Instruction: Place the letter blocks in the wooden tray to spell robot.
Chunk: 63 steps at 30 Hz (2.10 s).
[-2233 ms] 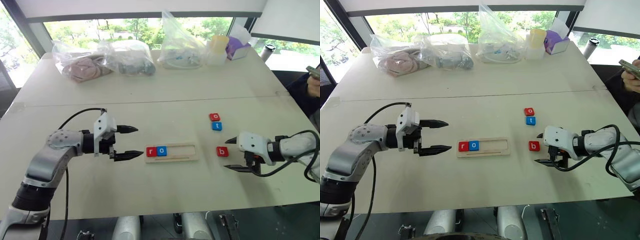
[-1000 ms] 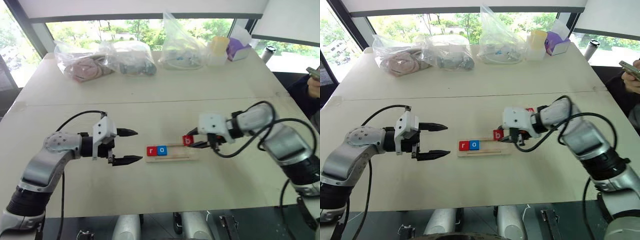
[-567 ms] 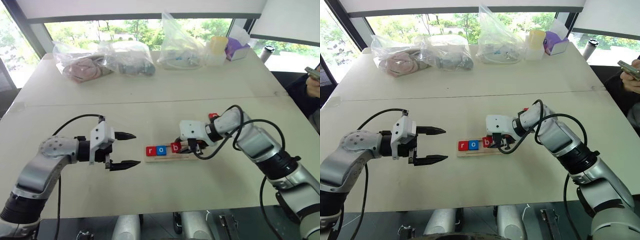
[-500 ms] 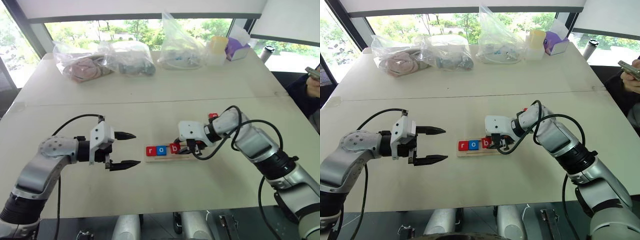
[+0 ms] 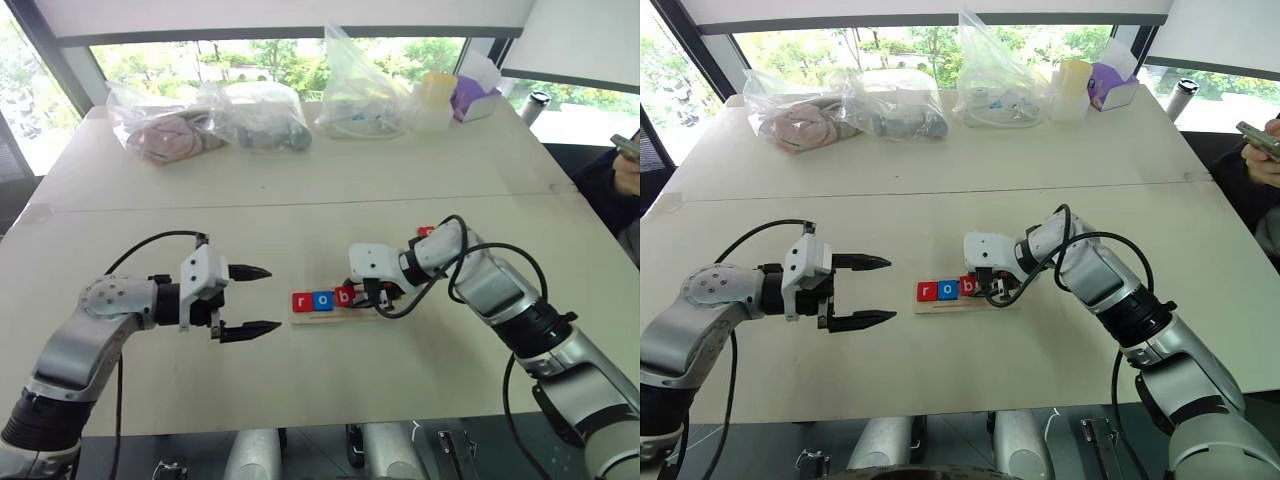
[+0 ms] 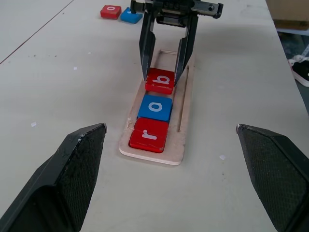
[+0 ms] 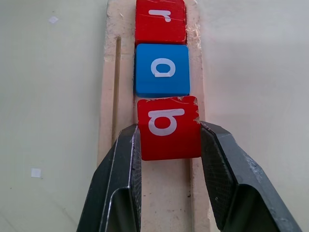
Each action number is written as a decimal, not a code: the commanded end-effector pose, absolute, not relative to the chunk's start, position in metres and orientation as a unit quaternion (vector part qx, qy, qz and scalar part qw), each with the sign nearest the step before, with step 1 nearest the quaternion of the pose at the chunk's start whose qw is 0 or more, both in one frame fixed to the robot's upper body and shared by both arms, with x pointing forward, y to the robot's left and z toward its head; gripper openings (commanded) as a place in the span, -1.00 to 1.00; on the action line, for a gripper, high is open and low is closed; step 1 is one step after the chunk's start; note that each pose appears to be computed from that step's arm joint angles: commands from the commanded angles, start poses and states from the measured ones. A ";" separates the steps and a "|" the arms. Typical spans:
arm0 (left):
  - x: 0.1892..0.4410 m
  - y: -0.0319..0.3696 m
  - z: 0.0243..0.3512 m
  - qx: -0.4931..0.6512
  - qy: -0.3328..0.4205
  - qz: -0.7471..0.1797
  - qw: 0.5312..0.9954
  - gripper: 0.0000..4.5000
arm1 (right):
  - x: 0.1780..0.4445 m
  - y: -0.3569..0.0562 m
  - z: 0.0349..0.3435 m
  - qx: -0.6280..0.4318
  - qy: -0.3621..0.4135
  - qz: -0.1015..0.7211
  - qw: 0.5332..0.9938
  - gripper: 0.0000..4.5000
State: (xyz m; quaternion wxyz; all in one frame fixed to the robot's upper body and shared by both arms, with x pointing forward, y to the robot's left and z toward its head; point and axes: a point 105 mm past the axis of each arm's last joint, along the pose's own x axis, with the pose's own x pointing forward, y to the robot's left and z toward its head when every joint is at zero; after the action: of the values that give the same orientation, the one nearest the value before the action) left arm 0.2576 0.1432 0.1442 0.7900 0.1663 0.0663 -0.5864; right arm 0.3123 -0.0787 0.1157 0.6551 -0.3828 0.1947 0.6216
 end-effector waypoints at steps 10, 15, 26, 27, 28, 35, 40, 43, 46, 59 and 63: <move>0.259 0.138 0.156 0.179 0.040 -0.585 0.790 1.00 | 0.308 -0.071 0.127 -0.389 0.176 0.632 0.647 -0.50; 0.263 0.137 0.158 0.180 0.038 -0.585 0.790 1.00 | 0.308 -0.070 0.127 -0.388 0.176 0.631 0.648 0.18; 0.263 0.131 0.165 0.180 0.034 -0.584 0.791 1.00 | 0.329 -0.070 0.156 -0.383 0.129 0.588 0.701 0.95; 0.263 0.130 0.165 0.179 0.034 -0.585 0.791 1.00 | 0.340 -0.074 0.162 -0.382 0.119 0.561 0.725 0.95; 0.263 0.129 0.165 0.179 0.034 -0.585 0.790 1.00 | 0.350 -0.078 0.168 -0.381 0.110 0.533 0.747 0.95; 0.264 0.128 0.165 0.177 0.032 -0.583 0.792 1.00 | 0.405 -0.141 0.192 -0.292 0.144 0.266 0.907 0.95; 0.266 0.129 0.162 0.176 0.032 -0.584 0.792 1.00 | 0.405 -0.182 0.178 -0.252 0.207 0.138 0.935 0.95; 0.267 0.129 0.160 0.175 0.031 -0.585 0.791 1.00 | 0.403 -0.197 0.169 -0.216 0.235 0.097 0.943 0.95; 0.269 0.128 0.159 0.175 0.028 -0.589 0.789 1.00 | 0.401 -0.210 0.153 -0.143 0.280 0.063 0.947 0.95; 0.272 0.133 0.156 0.181 0.027 -0.584 0.791 1.00 | 0.402 -0.209 0.125 -0.050 0.335 0.049 0.939 0.85; 0.272 0.134 0.155 0.182 0.026 -0.581 0.793 1.00 | 0.402 -0.207 0.125 -0.039 0.340 0.053 0.938 0.15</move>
State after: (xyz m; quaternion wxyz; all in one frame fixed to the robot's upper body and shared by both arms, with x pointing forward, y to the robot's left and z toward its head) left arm 0.2727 0.1344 0.1492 0.7946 0.1712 0.0429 -0.5809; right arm 0.4010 -0.2079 0.1240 0.9387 -0.0494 0.3367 0.0557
